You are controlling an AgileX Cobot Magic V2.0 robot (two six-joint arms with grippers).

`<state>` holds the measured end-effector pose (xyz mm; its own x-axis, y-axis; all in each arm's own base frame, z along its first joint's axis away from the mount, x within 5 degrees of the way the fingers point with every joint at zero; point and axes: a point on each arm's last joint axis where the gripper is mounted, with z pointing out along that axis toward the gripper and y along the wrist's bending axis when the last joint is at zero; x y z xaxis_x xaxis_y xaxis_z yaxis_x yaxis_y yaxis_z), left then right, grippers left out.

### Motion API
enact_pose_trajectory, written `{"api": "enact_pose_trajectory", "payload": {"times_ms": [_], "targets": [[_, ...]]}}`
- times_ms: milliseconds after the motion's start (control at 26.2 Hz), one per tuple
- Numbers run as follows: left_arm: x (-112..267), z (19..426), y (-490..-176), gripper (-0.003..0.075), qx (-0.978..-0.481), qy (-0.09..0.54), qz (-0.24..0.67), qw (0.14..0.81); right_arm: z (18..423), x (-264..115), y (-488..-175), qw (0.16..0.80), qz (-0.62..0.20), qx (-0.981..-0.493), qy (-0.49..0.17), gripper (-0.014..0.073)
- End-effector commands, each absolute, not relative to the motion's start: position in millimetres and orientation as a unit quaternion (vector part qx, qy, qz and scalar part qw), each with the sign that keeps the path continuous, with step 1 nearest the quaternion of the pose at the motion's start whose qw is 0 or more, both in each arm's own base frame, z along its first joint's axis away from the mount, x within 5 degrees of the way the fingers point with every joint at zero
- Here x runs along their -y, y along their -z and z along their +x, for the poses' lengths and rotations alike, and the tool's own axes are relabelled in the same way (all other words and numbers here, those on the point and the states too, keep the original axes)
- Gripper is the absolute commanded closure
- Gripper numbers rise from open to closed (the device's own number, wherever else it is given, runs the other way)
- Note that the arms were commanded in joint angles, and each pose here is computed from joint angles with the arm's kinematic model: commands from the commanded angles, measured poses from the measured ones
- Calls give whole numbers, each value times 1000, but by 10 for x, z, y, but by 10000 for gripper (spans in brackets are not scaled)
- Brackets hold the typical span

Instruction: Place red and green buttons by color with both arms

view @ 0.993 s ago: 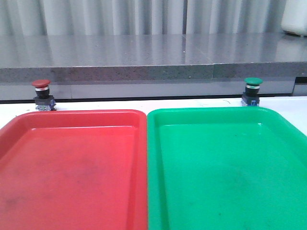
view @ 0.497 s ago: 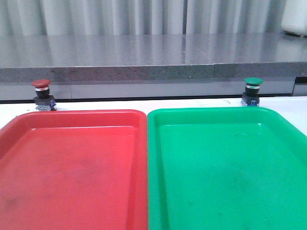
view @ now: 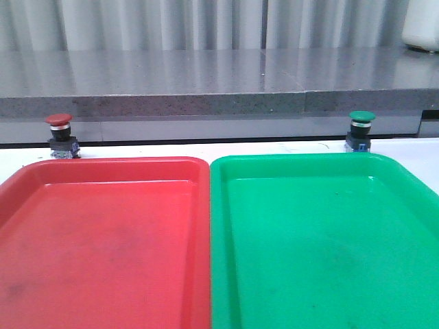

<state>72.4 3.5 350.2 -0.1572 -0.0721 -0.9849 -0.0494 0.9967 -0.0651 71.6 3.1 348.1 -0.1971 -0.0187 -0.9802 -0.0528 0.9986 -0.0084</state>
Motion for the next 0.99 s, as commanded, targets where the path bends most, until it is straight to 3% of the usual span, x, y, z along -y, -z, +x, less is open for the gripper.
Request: {"api": "enact_pose_trajectory", "payload": {"times_ms": [0,497,611,726,802,879,955], "targets": [[-22,834,-3586,740,-757,14,-35,653,900,-37,-3556,627,-28,-779,-3,665],[-20,1053,-3456,740,-801,14,-38,598,1315,-66,-3313,535,-32,-844,2,659],[-21,1079,-3431,724,-808,13,-39,587,1322,-64,-3316,537,-35,-843,5,557],[-21,1108,-3416,585,-812,13,-39,582,1322,-58,-3315,536,-37,-843,10,334],[-20,1122,-3411,412,-814,12,-39,580,1322,-56,-3316,537,-39,-843,13,158],[-20,1137,-3405,265,-815,12,-39,578,1321,-55,-3314,536,-39,-843,13,54],[-20,1169,-3388,181,-819,12,-39,572,1321,-55,-3313,535,-39,-844,13,14]]}}
